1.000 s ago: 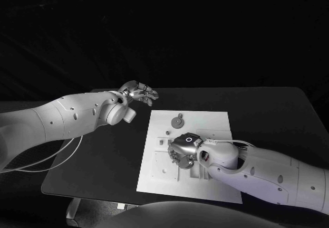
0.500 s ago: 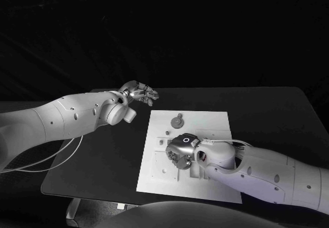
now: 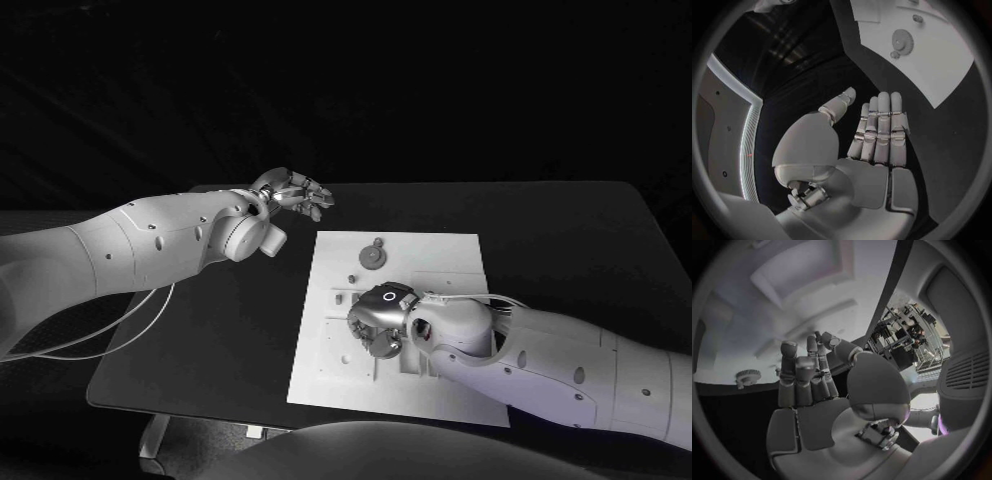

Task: Assemble the parts on the task board

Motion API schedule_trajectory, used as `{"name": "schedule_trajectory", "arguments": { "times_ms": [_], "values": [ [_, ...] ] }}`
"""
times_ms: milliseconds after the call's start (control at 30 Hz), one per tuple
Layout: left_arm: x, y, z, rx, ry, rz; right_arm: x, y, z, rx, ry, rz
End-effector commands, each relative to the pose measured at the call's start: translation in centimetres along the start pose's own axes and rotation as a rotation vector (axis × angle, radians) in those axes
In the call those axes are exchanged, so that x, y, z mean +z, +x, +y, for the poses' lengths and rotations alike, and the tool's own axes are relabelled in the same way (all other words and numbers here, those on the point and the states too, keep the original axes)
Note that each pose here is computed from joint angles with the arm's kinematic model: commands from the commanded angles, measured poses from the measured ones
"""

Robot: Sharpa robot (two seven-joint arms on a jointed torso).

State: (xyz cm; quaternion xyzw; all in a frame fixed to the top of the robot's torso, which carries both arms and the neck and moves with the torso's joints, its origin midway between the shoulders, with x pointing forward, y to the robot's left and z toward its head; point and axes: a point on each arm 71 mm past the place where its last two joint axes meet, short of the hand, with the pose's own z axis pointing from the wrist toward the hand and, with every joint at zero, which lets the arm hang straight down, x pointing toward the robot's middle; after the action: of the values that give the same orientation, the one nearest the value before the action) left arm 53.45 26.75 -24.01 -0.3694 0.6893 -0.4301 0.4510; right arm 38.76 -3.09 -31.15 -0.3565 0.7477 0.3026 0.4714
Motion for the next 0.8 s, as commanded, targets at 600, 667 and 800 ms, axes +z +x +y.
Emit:
{"name": "schedule_trajectory", "arguments": {
  "times_ms": [600, 667, 800],
  "values": [
    [-0.17, -0.33, 0.02, 0.002, -0.003, -0.003, -1.2, -0.3, -1.1, 0.052, 0.020, -0.084],
    [-0.23, -0.48, 0.08, 0.003, -0.005, -0.006, -1.7, -0.8, -1.6, 0.046, 0.030, -0.099],
    [-0.28, -0.66, 0.14, 0.004, -0.004, -0.010, -2.7, -2.5, -2.6, 0.034, 0.047, -0.136]
  ]
}}
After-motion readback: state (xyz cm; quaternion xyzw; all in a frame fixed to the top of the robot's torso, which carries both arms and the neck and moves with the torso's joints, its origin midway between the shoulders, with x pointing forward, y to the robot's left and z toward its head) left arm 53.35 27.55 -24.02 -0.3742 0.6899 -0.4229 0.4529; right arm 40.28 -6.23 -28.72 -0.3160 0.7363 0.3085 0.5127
